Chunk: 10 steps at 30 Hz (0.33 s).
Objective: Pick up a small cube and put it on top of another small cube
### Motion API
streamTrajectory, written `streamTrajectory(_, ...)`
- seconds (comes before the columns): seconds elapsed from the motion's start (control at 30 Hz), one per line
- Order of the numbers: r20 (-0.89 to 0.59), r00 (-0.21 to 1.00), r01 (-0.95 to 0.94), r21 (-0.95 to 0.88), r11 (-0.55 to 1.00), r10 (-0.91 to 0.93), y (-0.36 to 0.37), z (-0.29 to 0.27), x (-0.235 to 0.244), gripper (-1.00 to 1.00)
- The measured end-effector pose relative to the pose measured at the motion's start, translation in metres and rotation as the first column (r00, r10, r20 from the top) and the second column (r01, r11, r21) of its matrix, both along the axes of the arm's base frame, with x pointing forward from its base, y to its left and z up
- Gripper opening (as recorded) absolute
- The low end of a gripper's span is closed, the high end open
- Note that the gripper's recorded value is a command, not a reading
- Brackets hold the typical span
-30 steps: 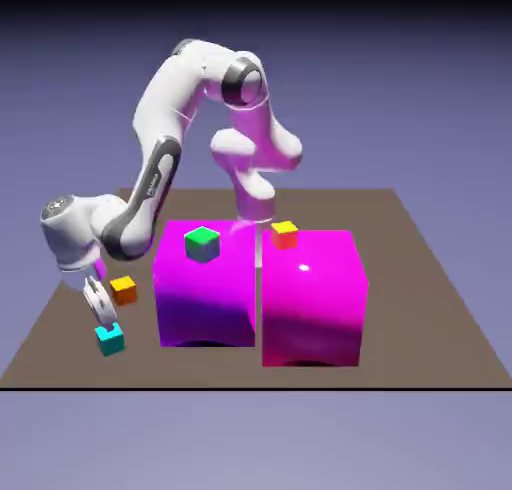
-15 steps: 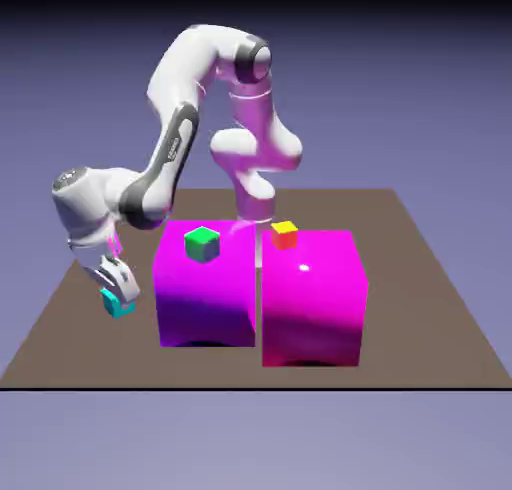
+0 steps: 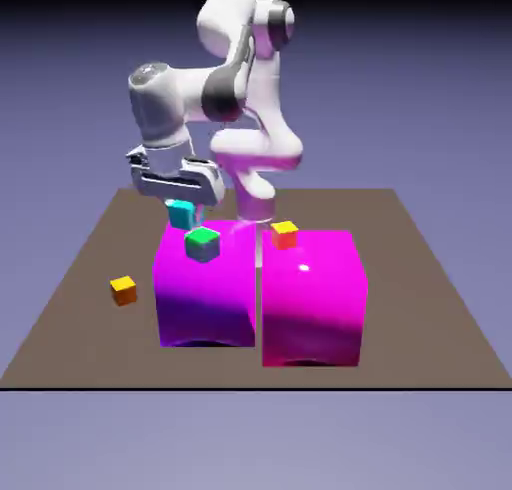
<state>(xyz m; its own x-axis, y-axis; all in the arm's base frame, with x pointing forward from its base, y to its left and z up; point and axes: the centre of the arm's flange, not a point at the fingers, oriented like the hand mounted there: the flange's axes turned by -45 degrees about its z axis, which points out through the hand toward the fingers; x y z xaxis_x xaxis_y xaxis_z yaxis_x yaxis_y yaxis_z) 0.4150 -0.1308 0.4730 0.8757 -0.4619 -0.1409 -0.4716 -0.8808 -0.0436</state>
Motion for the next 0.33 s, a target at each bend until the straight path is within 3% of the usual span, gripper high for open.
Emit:
streamTrajectory(0.1, -0.049, 0.998, 0.039, -0.020, 0.999, -0.040, 0.001, -0.006, -0.011, -1.00)
streamTrajectory(0.23, -0.049, 0.998, 0.039, -0.020, 0.999, -0.040, 0.005, -0.070, -0.018, -1.00)
streamTrajectory(0.27, -0.049, 0.998, 0.039, -0.020, 0.999, -0.040, 0.006, -0.075, -0.018, 1.00)
streamTrajectory(0.33, -0.050, 0.998, 0.039, -0.023, 0.999, -0.040, 0.006, -0.075, -0.018, 1.00)
